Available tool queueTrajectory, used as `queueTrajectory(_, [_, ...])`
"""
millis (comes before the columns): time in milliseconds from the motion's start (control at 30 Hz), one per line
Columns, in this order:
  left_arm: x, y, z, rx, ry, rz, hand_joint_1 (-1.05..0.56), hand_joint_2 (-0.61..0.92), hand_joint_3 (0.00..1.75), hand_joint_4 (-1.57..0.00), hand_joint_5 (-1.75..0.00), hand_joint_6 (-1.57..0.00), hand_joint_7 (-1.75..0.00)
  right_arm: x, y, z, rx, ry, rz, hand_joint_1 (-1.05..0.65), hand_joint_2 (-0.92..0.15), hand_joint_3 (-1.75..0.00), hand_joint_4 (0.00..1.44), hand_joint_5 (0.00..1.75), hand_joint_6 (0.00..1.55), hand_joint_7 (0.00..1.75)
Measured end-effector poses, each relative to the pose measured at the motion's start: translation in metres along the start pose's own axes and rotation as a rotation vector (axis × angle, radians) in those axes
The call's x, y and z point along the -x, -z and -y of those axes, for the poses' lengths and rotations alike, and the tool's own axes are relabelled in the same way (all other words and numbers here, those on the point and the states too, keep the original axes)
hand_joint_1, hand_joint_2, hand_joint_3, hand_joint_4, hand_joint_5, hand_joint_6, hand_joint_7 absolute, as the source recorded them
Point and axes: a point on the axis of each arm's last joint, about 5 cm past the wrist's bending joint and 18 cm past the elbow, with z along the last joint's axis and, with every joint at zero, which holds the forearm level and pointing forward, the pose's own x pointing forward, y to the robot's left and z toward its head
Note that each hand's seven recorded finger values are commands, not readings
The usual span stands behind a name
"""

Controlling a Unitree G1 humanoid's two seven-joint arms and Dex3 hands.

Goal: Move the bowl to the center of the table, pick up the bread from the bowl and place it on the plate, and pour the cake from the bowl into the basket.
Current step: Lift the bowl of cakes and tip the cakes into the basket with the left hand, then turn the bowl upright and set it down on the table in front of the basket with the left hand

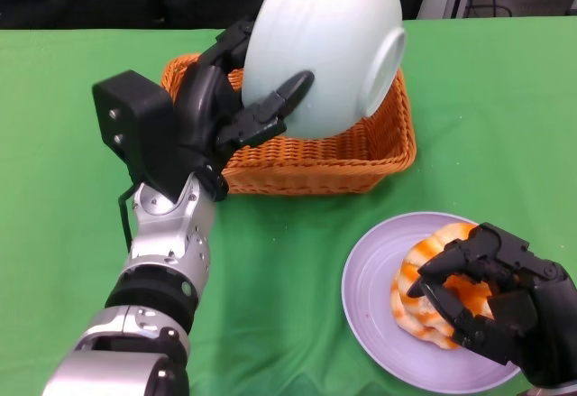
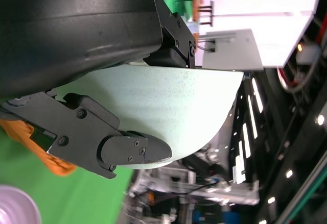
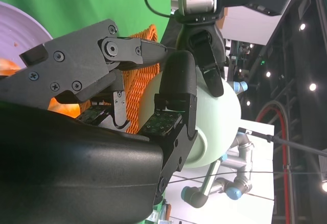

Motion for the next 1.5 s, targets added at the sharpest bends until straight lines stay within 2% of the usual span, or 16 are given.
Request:
queueTrajectory(200, [-0.006,-0.003,-0.003,0.245,-0.025,-0.094,-0.13,0.89,0.64,-0.69,-1.56,-0.71,-1.35,0.0,-0.001,0.0,0.002,0.0,0.006,-0.15,-0.69,-0.56,0.74,1.3,0.69,1.14])
queueTrajectory(367, [-0.007,-0.005,-0.005,0.431,-0.049,-0.162,-0.11,0.92,0.6,-0.73,-1.58,-0.69,-1.42,0.0,-0.002,0.0,0.0,-0.002,0.003,-0.15,-0.7,-0.56,0.74,1.3,0.69,1.14])
queueTrajectory(700, [-0.012,-0.015,-0.005,0.72,-0.091,-0.271,-0.12,0.92,0.67,-0.57,-1.74,-0.54,-1.58,0.001,-0.001,-0.001,0.005,-0.008,-0.001,-0.14,-0.7,-0.56,0.76,1.29,0.7,1.15])
queueTrajectory(967, [-0.01,-0.017,-0.01,0.872,-0.096,-0.341,-0.12,0.92,0.6,-0.56,-1.75,-0.5,-1.65,0.001,-0.001,-0.001,0.004,-0.009,-0.002,-0.15,-0.69,-0.55,0.76,1.29,0.7,1.14])
queueTrajectory(1167, [-0.013,-0.018,-0.011,0.918,-0.053,-0.377,-0.13,0.9,0.57,-0.56,-1.75,-0.52,-1.71,0.001,-0.001,-0.001,0.007,-0.01,-0.002,-0.15,-0.69,-0.56,0.77,1.28,0.7,1.14])
queueTrajectory(1333, [-0.011,-0.015,-0.013,0.939,-0.043,-0.389,-0.14,0.92,0.5,-0.57,-1.75,-0.53,-1.69,0.001,-0.001,-0.001,0.006,-0.01,-0.002,-0.16,-0.69,-0.56,0.77,1.28,0.7,1.14])
queueTrajectory(1433, [-0.011,-0.016,-0.013,0.931,-0.027,-0.383,-0.14,0.92,0.53,-0.55,-1.75,-0.52,-1.66,0.001,-0.001,-0.001,0.007,-0.01,-0.003,-0.16,-0.69,-0.55,0.77,1.28,0.71,1.14])
queueTrajectory(1500, [-0.013,-0.019,-0.013,0.879,-0.012,-0.366,-0.13,0.92,0.57,-0.57,-1.74,-0.54,-1.58,0.001,-0.001,-0.001,0.007,-0.009,-0.002,-0.16,-0.69,-0.55,0.77,1.28,0.71,1.14])
